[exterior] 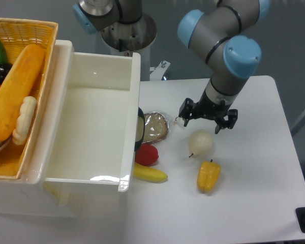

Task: Pick up the pear
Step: 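Move the open gripper over the pale pear and lower toward it, then lower the gripper around the pear and close the fingers on it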

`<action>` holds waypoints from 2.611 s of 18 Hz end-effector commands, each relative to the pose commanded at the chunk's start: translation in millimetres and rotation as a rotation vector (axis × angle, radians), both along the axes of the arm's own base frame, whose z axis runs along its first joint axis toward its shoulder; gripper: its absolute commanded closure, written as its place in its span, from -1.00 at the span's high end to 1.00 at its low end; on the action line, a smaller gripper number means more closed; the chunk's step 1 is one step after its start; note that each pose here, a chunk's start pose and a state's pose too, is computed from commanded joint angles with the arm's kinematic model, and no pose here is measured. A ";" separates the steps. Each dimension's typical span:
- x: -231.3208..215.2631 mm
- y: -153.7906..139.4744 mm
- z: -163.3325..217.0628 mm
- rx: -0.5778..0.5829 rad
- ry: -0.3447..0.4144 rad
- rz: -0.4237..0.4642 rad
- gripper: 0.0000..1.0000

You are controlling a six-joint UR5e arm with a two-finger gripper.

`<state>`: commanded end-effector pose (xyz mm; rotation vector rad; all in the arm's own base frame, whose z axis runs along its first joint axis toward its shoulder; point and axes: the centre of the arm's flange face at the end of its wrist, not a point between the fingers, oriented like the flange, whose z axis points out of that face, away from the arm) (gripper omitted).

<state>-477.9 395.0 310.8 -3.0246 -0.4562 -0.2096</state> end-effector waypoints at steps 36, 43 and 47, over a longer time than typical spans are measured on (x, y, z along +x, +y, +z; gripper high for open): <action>-13.6 -5.2 -88.3 -0.089 -0.034 -0.482 1.00; -11.9 -5.2 -98.4 -0.094 -0.052 -0.487 1.00; -12.0 -4.1 -101.5 -0.095 -0.056 -0.489 1.00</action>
